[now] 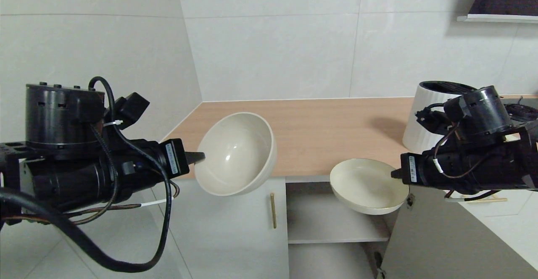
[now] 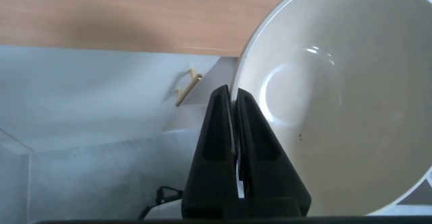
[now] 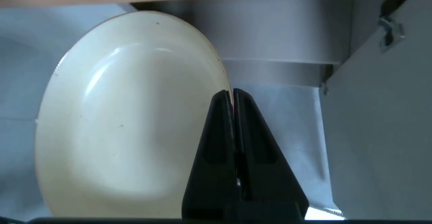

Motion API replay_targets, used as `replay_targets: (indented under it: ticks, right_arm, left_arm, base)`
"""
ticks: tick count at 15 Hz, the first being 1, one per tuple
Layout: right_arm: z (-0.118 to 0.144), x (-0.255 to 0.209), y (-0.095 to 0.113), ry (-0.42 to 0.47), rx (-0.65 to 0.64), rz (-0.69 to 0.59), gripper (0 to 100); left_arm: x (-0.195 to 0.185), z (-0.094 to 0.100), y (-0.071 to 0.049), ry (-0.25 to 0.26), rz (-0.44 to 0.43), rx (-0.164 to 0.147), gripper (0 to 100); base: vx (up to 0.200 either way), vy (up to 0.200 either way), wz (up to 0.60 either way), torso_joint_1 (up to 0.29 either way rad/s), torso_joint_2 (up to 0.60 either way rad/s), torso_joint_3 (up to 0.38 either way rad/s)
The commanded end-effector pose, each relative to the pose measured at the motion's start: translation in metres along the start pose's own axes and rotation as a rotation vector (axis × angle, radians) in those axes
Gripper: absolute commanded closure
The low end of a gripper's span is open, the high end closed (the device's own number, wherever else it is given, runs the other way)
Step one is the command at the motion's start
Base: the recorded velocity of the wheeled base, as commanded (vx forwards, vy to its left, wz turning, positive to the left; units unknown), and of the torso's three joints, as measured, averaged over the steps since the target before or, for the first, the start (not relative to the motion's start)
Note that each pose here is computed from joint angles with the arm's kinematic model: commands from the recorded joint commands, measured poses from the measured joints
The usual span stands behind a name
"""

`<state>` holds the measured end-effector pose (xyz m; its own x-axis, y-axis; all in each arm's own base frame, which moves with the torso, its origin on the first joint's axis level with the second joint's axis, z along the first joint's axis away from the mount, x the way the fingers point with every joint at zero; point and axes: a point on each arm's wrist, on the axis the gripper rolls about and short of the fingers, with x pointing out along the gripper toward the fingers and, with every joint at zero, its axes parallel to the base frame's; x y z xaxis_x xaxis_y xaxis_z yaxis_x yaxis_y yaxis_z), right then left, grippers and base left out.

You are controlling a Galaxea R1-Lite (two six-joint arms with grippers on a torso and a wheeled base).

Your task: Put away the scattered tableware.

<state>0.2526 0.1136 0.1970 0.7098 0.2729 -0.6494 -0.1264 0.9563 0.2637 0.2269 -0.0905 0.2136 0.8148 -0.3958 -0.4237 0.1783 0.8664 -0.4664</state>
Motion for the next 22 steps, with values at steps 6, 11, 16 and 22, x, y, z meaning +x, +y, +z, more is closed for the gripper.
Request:
replay_targets:
  ticks: [6, 11, 16, 22]
  right_arm:
    - [-0.004, 0.016, -0.001, 0.044, -0.002, -0.021, 100]
    - [-0.008, 0.026, -0.001, 0.074, -0.006, -0.031, 100]
    - [-0.01, 0.031, -0.002, 0.089, -0.007, -0.037, 100]
    - [-0.012, 0.036, -0.002, 0.104, -0.007, -0.043, 100]
  left_arm:
    - [0.008, -0.003, 0.002, 0.023, 0.015, -0.004, 100]
    - [0.01, -0.005, 0.004, 0.032, 0.021, -0.007, 100]
    - [0.013, -0.005, 0.005, 0.037, 0.024, -0.007, 100]
    - [0.011, -0.005, 0.004, 0.033, 0.022, -0.007, 100]
  base:
    - [0.0, 0.0, 0.0, -0.024, 0.05, 0.031]
    - [0.0, 0.0, 0.0, -0.184, 0.45, 0.25]
    - [0.0, 0.0, 0.0, -0.193, 0.48, 0.287]
    - [0.0, 0.0, 0.0, -0.155, 0.46, 0.3]
